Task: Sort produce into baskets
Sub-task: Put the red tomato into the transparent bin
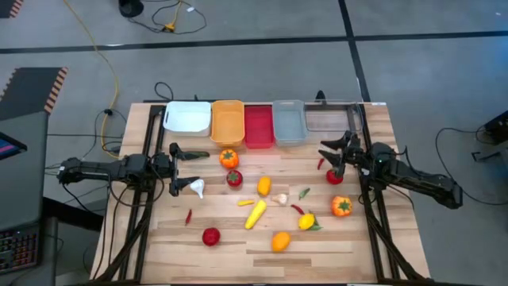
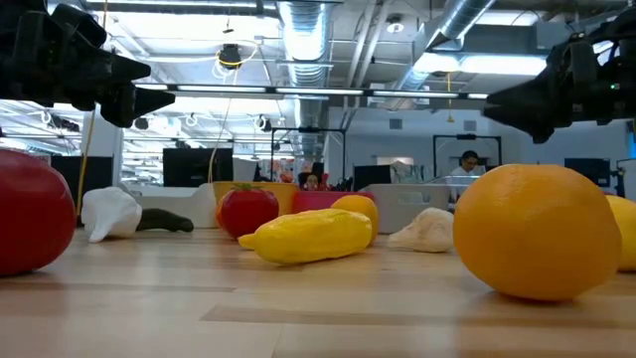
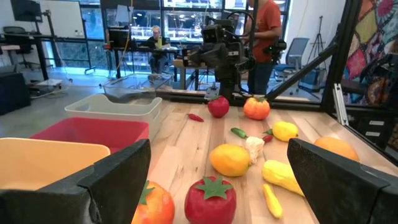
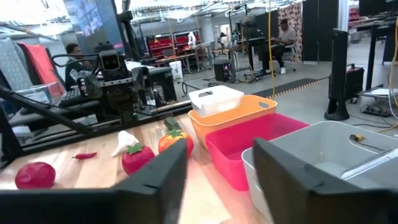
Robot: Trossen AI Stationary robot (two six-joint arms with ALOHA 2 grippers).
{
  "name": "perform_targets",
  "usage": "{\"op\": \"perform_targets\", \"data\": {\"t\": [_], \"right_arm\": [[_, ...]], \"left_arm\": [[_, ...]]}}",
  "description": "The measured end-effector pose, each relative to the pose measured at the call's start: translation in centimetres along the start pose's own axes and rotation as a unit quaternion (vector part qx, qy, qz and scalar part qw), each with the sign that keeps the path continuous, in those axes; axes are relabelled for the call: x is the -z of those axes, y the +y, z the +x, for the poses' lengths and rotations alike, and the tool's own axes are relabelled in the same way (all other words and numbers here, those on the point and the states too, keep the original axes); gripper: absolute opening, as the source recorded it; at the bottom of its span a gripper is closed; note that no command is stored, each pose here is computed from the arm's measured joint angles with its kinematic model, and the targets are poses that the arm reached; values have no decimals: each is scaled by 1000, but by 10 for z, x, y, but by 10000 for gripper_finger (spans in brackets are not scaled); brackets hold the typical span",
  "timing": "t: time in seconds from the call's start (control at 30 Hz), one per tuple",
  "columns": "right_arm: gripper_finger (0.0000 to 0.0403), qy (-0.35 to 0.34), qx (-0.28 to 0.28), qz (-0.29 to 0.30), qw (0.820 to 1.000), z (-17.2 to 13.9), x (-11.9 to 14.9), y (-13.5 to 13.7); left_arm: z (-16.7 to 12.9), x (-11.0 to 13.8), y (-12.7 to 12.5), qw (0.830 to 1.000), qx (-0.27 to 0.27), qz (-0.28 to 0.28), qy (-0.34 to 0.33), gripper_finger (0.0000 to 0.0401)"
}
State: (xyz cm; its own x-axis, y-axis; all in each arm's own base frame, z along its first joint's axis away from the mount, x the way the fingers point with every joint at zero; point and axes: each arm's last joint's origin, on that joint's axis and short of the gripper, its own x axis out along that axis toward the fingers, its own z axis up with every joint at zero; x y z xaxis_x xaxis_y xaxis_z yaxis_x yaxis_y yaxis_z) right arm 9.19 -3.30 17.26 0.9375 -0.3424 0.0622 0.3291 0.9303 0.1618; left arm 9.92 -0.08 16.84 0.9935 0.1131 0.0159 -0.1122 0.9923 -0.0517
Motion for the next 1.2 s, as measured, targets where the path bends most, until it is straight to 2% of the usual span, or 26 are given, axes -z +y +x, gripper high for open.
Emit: {"op": "perform_targets", "data": {"t": [0.13, 0.27, 0.4, 0.53, 0.63, 0.83, 0.97, 1.07, 1.2], "right_arm": [[294, 0, 0, 25, 1000, 0, 0, 0], [329, -1, 0, 27, 1000, 0, 0, 0], [339, -11, -3, 25, 1000, -1, -8, 1], [340, -36, -8, 20, 999, -7, -34, 6], [340, -25, -6, 20, 999, -13, -54, 9], [340, 55, 9, 20, 998, -18, -90, 15], [335, 146, 27, 24, 989, -13, -109, 18], [333, 225, 45, 39, 973, -4, -121, 20], [333, 341, 79, 64, 934, 8, -129, 21]], "left_arm": [[0, 0, 0, 1000, 0, 0, 0, 365], [0, 0, 0, 1000, 0, 0, 0, 365], [0, 0, 0, 1000, 0, 0, 0, 365], [0, 0, 0, 1000, 0, 0, 0, 365], [0, 0, 0, 1000, 0, 0, 0, 365], [0, 0, 0, 1000, 2, 0, 0, 365], [0, 0, 0, 1000, 3, 0, 0, 365], [0, 0, 0, 1000, 3, 0, 0, 365], [0, 0, 0, 1000, 4, 0, 0, 365]]}}
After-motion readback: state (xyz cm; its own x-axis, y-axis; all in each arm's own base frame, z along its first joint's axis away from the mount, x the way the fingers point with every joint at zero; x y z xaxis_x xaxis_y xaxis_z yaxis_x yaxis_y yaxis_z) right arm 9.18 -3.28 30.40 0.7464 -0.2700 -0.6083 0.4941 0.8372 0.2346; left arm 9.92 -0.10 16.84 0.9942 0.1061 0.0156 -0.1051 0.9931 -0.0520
